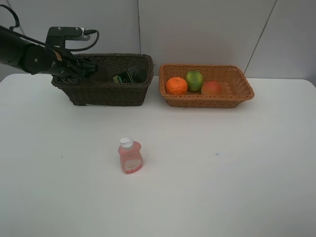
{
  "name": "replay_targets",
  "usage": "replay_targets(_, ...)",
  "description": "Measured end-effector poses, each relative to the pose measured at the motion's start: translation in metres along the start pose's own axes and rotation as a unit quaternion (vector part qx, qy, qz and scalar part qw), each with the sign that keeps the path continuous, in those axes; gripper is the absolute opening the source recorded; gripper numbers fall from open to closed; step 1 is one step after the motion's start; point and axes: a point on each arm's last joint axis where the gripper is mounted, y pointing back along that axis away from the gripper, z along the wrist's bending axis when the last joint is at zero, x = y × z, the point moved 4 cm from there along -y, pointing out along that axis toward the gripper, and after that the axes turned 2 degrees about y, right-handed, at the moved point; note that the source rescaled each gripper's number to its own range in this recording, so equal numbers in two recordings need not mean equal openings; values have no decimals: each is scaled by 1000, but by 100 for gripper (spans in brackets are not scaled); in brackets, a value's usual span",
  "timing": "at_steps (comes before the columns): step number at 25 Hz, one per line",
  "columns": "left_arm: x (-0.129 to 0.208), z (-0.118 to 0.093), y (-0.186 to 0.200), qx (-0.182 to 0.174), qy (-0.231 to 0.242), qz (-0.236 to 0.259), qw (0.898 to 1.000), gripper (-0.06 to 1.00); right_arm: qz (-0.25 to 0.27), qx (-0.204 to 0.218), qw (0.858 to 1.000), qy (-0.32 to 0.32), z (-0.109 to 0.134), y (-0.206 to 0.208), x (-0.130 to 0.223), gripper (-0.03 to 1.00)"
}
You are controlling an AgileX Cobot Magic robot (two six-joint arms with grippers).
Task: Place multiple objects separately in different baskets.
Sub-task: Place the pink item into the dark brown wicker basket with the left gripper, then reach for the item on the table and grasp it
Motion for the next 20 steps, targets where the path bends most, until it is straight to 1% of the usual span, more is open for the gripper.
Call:
replay_targets(3, -4, 0, 3, -1, 4, -5, 1000, 93, 0, 0, 1000, 0, 0, 0, 0, 98)
replay_targets(8, -29, -3, 24, -3, 2, -29, 1000, 94, 0, 0, 1000, 0, 0, 0, 0, 98)
replay_targets(11, -42, -3, 40, -13, 0, -29, 1000, 94, 0, 0, 1000, 0, 0, 0, 0, 98)
replay_targets(13, -47, -5, 50, -20, -2, -17, 1000, 94, 0, 0, 1000, 0, 0, 0, 0, 98)
replay_targets(15, -51, -12, 61, -22, -7, -6, 1000, 94, 0, 0, 1000, 0, 0, 0, 0, 98)
replay_targets(20, -60, -39, 91, -15, -25, 14, 999, 94, 0, 0, 1000, 0, 0, 0, 0, 98)
